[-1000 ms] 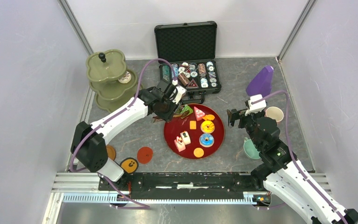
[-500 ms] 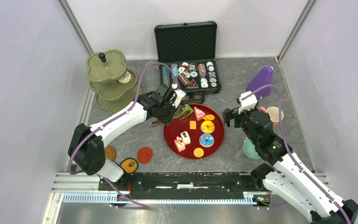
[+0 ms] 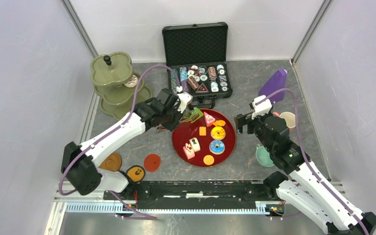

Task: Serve the afternoon tea

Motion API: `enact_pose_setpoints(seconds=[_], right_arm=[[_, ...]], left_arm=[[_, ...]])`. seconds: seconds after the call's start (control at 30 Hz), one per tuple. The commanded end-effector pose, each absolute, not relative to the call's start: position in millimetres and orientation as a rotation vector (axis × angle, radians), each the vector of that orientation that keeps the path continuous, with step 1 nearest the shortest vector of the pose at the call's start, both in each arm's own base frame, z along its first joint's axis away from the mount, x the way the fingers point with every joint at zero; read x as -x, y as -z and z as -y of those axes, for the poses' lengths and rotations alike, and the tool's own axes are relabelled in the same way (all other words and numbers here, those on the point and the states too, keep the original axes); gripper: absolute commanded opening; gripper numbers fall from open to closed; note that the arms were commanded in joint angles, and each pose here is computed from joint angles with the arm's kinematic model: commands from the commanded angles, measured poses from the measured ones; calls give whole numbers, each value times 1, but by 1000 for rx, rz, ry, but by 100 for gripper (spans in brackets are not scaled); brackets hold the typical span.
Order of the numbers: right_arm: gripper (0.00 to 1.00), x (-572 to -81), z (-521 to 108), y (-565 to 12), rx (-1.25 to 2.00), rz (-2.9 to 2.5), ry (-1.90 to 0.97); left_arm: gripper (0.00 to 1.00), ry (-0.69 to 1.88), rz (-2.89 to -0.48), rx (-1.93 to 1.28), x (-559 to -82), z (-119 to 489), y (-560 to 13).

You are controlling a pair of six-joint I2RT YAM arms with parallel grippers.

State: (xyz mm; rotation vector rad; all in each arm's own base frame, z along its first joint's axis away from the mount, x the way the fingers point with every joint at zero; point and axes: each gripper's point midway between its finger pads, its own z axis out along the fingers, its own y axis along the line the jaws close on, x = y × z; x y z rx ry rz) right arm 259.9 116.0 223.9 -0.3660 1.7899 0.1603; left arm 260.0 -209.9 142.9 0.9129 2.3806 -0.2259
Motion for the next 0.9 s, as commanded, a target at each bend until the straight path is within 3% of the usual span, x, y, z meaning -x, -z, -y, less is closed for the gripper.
enact_pose_setpoints(seconds=[0.0,0.17,0.47,0.87], right_arm=[[98,-261,-117,-248,330,-1706,-192],[98,-258,-111,-248,331,-1702,-163],[98,-257,-113,-249,314,-1679,-188],[98,-255,-114,-247,304,-1684,-214]], left_arm=[[27,287,-2266,-752,-260,209,-196],[28,196,-2241,-584,-262,185,-222],[29,-477,-2230,-209,-291,95,-228],[30,-656,-2199,-82,-355,113,-190]])
